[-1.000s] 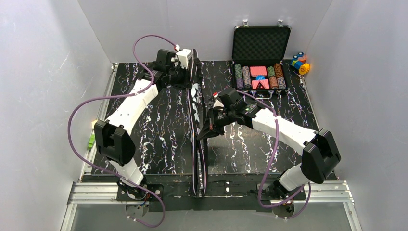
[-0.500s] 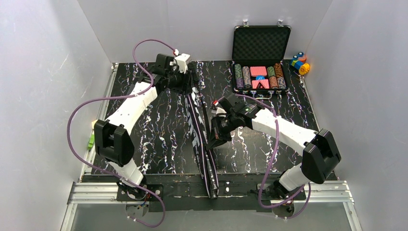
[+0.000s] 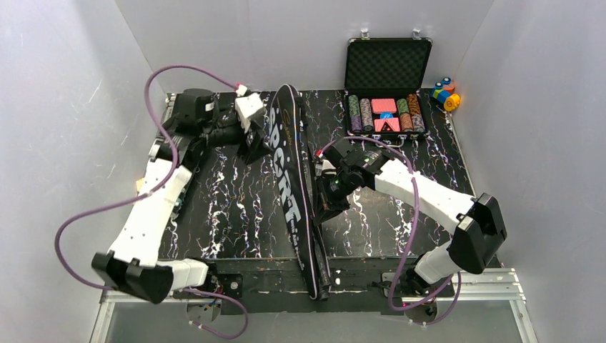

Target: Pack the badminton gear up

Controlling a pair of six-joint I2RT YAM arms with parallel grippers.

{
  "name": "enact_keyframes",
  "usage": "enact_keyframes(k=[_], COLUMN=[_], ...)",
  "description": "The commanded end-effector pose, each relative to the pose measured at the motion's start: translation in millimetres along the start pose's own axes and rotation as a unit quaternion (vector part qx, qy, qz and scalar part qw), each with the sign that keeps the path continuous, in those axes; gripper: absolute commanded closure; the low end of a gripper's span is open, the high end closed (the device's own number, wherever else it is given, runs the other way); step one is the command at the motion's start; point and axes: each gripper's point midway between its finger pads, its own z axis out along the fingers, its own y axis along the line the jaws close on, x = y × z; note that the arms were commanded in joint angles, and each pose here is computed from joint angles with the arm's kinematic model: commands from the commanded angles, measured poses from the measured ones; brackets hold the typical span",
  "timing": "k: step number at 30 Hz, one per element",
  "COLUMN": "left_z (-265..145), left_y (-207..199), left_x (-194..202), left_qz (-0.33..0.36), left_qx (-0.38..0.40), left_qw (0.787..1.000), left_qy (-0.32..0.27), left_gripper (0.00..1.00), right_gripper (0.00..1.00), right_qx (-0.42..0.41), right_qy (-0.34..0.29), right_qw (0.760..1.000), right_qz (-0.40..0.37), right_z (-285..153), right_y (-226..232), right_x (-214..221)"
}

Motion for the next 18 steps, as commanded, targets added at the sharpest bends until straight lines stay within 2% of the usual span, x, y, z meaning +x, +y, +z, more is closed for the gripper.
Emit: enact_keyframes(k=[1, 3, 5, 8, 14, 18], left_z=[-20.8, -24.7, -19.9, -12.0, 6.5, 13.5], left_y=[-62.1, -82.9, -98.6, -118.5, -121.8, -119.9], left_x=[3.5, 9.7, 24.0, 45.9, 50.6, 53.6], left_qz=[0.165, 0.26, 0.335, 0.409, 0.496, 0.517], left_qx=[0.126, 0.149, 0.164, 0.189, 0.159, 0.153], left_qw=[0.978, 0.953, 0.927, 0.892, 0.852, 0.84], left_qy=[-0.032, -0.042, -0.034, -0.023, -0.054, -0.06], left_gripper=[0.24, 0.2, 0.19, 0.21, 0.24, 0.26], right_gripper=[0.99, 0.99, 0.99, 0.99, 0.99, 0.99], right_qx=[-0.004, -0.005, -0.004, 0.009, 0.04, 0.063], right_qy=[-0.02, -0.025, -0.032, -0.033, -0.034, -0.039], right_qw=[0.999, 0.998, 0.997, 0.996, 0.993, 0.989], right_qz=[-0.046, -0.054, -0.065, -0.081, -0.11, -0.128], right_z=[-22.7, -25.4, -28.3, -31.5, -32.4, -36.4], right_y=[25.5, 33.5, 43.5, 54.1, 62.3, 62.9], right_x=[3.2, 1.2, -1.6, -3.4, -0.6, 1.3])
